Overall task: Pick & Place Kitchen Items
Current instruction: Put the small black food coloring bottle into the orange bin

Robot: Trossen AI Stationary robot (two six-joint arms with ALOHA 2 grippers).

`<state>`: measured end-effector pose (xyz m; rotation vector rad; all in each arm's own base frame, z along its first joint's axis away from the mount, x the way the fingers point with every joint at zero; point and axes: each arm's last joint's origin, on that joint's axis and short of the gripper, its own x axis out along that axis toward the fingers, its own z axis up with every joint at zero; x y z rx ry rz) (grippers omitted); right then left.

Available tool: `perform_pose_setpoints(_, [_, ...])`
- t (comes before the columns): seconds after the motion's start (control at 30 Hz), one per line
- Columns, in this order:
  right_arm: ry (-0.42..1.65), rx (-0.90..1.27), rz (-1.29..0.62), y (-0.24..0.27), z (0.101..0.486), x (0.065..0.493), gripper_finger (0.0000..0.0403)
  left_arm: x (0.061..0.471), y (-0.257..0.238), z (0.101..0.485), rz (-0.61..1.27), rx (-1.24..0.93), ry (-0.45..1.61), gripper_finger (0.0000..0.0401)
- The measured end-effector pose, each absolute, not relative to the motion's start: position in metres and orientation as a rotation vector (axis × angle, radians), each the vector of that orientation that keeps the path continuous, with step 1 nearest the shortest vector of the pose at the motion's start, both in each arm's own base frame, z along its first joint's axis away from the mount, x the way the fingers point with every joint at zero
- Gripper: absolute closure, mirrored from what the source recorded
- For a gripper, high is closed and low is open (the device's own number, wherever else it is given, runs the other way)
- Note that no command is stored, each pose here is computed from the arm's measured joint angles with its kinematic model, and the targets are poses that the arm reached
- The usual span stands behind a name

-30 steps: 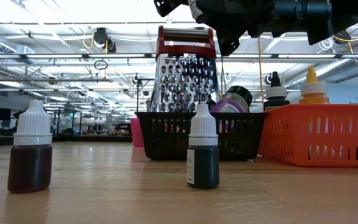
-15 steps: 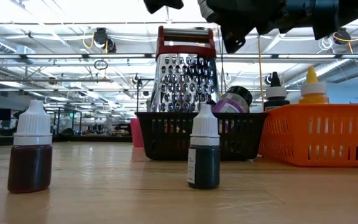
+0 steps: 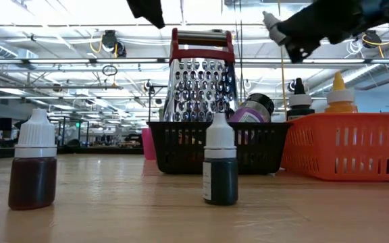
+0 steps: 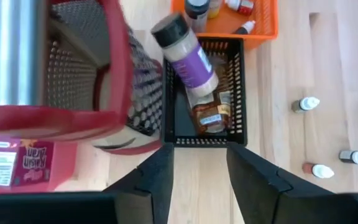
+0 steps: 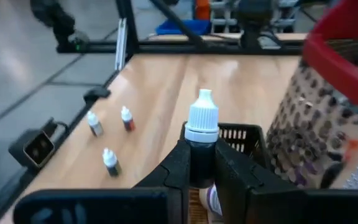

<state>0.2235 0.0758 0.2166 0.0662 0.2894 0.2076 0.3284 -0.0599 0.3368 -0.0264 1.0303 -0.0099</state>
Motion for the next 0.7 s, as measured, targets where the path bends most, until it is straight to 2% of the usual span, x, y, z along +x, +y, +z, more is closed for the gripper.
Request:
perform_pose_setpoints(0.27, [0.293, 0.174, 0.088, 0.074, 0.192, 0.186, 0.0363, 0.326, -0.072, 0.338, 0.016, 0.014, 1.016, 0.0269])
perform_pose_setpoints(0.43, [0.292, 0.212, 0.098, 0.078, 0.178, 0.177, 0.0363, 0.326, -0.074, 0.338, 0.025, 0.031, 1.0, 0.027])
perform_pose_setpoints(0.7, [0.275, 0.179, 0.131, 0.082, 0.178, 0.174, 0.0362, 0.327, -0.073, 0.339, 0.032, 0.032, 0.991, 0.027])
